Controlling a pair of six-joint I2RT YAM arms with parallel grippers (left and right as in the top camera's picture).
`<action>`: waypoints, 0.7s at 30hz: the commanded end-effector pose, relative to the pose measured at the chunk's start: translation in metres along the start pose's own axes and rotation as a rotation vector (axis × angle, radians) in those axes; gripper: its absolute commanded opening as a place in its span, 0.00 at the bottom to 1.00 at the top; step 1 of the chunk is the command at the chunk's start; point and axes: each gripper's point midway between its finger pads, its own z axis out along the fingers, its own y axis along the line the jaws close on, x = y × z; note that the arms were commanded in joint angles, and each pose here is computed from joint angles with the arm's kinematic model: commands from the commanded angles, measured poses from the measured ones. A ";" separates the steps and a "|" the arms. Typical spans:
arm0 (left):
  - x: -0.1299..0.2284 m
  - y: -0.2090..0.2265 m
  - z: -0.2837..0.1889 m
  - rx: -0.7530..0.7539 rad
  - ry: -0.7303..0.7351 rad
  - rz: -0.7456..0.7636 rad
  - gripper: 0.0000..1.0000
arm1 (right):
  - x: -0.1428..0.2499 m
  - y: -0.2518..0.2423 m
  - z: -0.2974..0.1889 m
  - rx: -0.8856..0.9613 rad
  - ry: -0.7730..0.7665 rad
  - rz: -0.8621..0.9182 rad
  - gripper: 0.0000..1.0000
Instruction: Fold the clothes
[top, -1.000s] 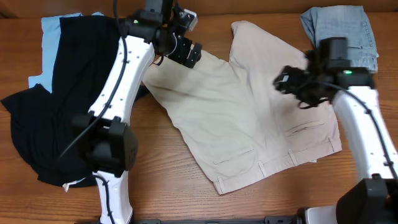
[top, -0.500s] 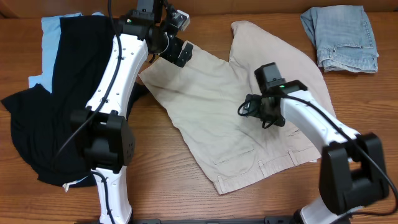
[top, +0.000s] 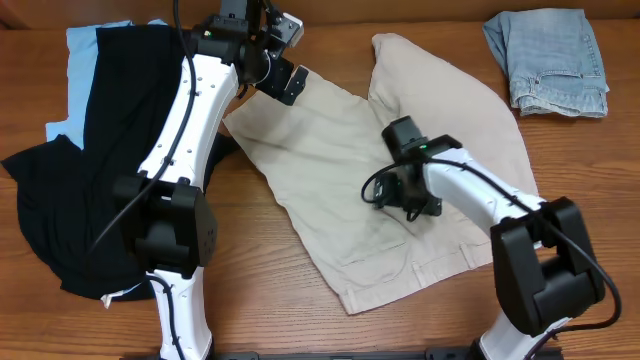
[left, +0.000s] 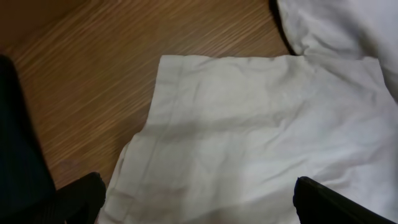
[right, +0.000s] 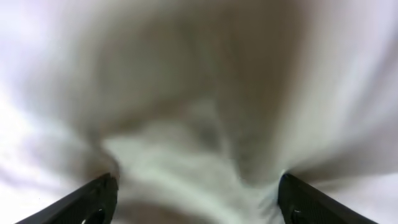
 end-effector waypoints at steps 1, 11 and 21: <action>-0.002 0.006 -0.003 -0.020 -0.008 0.017 1.00 | 0.043 0.026 0.007 -0.041 0.117 -0.116 0.88; 0.007 0.021 -0.006 -0.030 0.010 -0.014 1.00 | 0.110 0.043 0.003 0.040 0.264 -0.191 1.00; 0.017 0.025 -0.008 -0.024 0.044 -0.034 1.00 | 0.037 0.034 -0.052 0.037 -0.075 -0.077 1.00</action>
